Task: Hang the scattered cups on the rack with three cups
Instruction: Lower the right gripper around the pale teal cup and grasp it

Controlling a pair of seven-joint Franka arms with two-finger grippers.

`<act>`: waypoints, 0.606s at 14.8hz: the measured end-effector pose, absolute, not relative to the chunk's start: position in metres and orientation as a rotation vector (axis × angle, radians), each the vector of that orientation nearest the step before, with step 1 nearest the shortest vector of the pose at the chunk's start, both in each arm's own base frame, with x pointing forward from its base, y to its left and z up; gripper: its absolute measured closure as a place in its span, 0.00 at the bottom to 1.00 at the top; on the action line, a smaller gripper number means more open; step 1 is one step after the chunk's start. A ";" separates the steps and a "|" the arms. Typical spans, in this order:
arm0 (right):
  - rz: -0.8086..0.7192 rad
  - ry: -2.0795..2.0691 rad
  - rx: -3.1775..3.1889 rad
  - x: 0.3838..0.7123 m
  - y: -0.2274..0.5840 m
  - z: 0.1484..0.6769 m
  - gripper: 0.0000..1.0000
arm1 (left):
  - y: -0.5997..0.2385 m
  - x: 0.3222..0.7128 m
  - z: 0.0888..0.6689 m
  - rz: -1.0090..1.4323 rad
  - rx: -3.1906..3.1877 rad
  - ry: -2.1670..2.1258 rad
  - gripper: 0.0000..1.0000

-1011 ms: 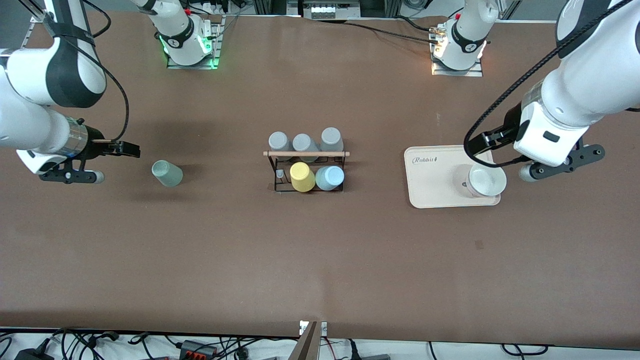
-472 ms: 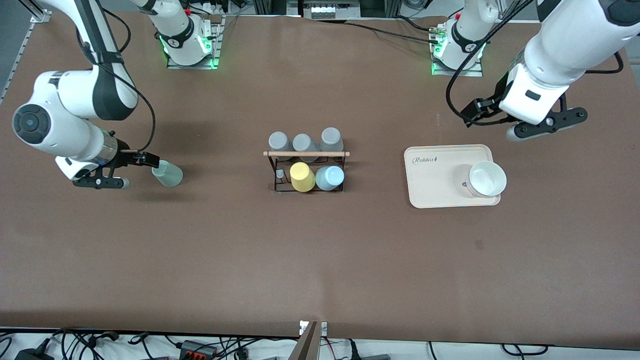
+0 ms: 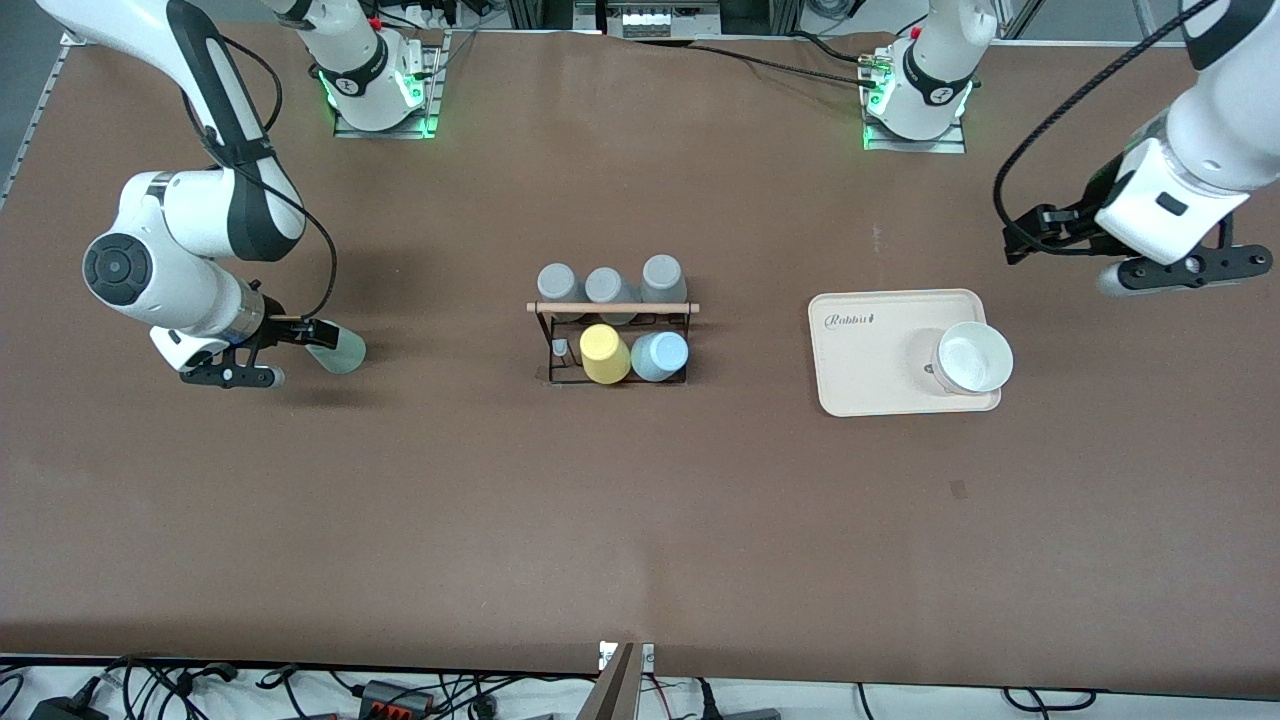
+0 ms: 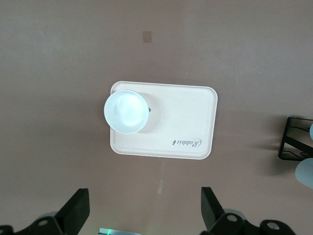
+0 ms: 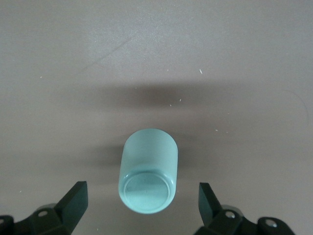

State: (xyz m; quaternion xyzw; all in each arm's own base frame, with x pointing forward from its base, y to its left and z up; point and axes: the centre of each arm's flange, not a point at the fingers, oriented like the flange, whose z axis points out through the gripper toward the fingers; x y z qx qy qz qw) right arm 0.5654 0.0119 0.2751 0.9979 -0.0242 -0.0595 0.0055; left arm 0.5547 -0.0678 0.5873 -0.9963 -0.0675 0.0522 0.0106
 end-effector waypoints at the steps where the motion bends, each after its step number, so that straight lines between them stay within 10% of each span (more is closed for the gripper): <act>1: -0.181 -0.076 3.124 0.564 0.012 0.270 0.00 | -0.067 0.555 0.588 0.160 -3.110 -0.206 0.00; 9: -0.206 -0.075 3.120 0.548 0.012 0.229 0.00 | -0.075 0.552 0.594 0.178 -3.149 -0.195 0.00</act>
